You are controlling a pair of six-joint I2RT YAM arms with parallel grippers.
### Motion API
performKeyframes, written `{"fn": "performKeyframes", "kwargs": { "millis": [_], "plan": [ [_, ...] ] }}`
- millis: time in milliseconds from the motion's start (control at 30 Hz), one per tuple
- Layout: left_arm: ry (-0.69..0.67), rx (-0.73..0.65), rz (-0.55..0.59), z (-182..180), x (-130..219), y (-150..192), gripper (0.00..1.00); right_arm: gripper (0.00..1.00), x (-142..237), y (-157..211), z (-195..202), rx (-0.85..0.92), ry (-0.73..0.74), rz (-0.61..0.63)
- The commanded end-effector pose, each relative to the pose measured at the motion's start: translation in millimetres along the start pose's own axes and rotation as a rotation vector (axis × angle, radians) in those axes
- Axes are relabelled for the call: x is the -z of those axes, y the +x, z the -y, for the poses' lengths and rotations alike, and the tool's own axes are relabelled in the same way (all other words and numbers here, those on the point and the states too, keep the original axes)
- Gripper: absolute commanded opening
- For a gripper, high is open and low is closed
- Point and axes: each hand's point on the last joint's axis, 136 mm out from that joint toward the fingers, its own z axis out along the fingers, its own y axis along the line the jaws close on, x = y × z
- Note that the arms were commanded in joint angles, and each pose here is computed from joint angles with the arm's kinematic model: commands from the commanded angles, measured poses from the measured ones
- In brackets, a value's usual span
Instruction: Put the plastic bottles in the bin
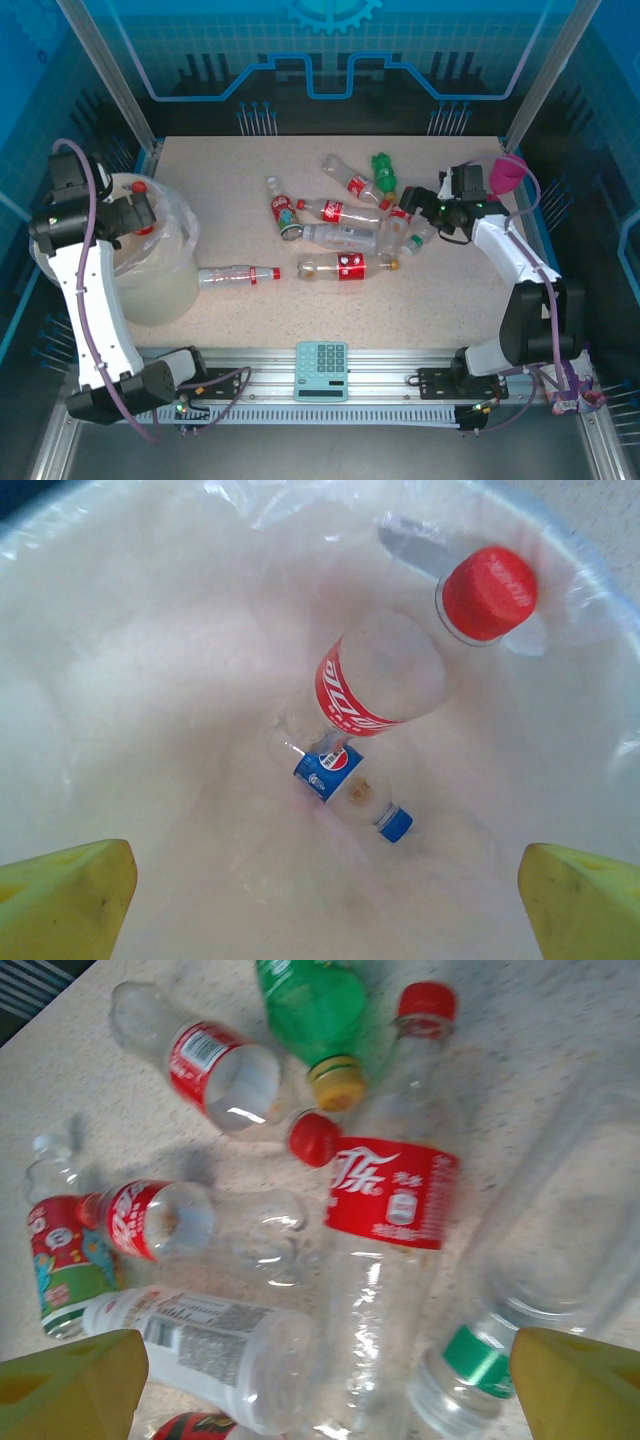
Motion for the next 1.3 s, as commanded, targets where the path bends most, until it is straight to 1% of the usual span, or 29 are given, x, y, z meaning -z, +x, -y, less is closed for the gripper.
{"fn": "performKeyframes", "kwargs": {
  "millis": [0,100,233,300,367,433,500,533,567,633,700,800,867,933,1067,1167,1267],
  "plan": [
    [-0.021,-0.021,-0.01,-7.6,16.5,9.5,0.99,0.94,13.2,-9.0,29.6,-0.012,0.113,0.037],
    [-0.024,-0.017,0.029,-10.5,28.9,7.9,0.99,0.94,10.9,-13.3,49.9,-0.033,0.179,0.037],
    [0.001,-0.003,0.111,-9.6,50.7,-0.6,0.99,0.94,3.2,-16.4,65.7,-0.055,0.22,0.03],
    [0.044,0.007,0.149,-2.4,61.5,-3.9,0.99,0.94,-1.3,-17.4,72.6,-0.059,0.247,0.035],
    [0.12,0.011,0.175,12.2,68.1,-5.3,0.99,0.94,-6.9,-17.6,78.7,-0.065,0.272,0.032],
    [0.164,-0.007,0.19,23.6,68.2,-6.9,0.99,0.94,-13.5,-17.2,84.1,-0.079,0.29,0.025],
    [0.149,-0.012,0.187,24.4,58.7,-9.7,0.95,0.94,-23.2,-15.4,89.1,-0.093,0.297,0.012],
    [0.163,-0.008,0.18,27.7,55.9,-10.8,0.94,0.94,-27.1,-14.8,91.2,-0.096,0.301,0.006],
    [0.204,-0.003,0.169,35.9,53.9,-11.8,0.93,0.94,-31.8,-13.5,93.1,-0.098,0.307,-0.005],
    [0.304,0.005,0.181,54.6,57.7,-16.3,0.91,0.94,-39.3,-11.5,98.7,-0.101,0.324,-0.023],
    [0.406,-0.004,0.22,77.0,70.1,-23.4,0.89,0.94,-46.6,-9.1,104.3,-0.104,0.34,-0.039],
    [0.518,-0.065,0.264,109.5,93.6,-27.2,0.86,0.94,-54.9,-7.2,110.9,-0.107,0.36,-0.054],
    [0.588,-0.109,0.271,132.2,104.8,-25.2,0.84,0.94,-61.7,-7.0,111.0,-0.11,0.347,-0.06],
    [0.632,-0.163,0.263,155.2,109.0,-19.0,0.83,0.94,-67.5,-7.7,109.2,-0.113,0.329,-0.066],
    [0.69,-0.306,0.216,216.7,101.2,5.8,0.84,0.94,-78.7,-10.2,108.5,-0.135,0.312,-0.067],
    [0.74,-0.418,0.146,272.8,84.7,33.9,0.87,0.94,-86.4,-9.8,111.2,-0.147,0.313,-0.077],
    [0.768,-0.506,0.075,321.8,67.0,62.4,0.89,0.91,-88.4,-9.9,113.5,-0.149,0.319,-0.074]
  ]
}}
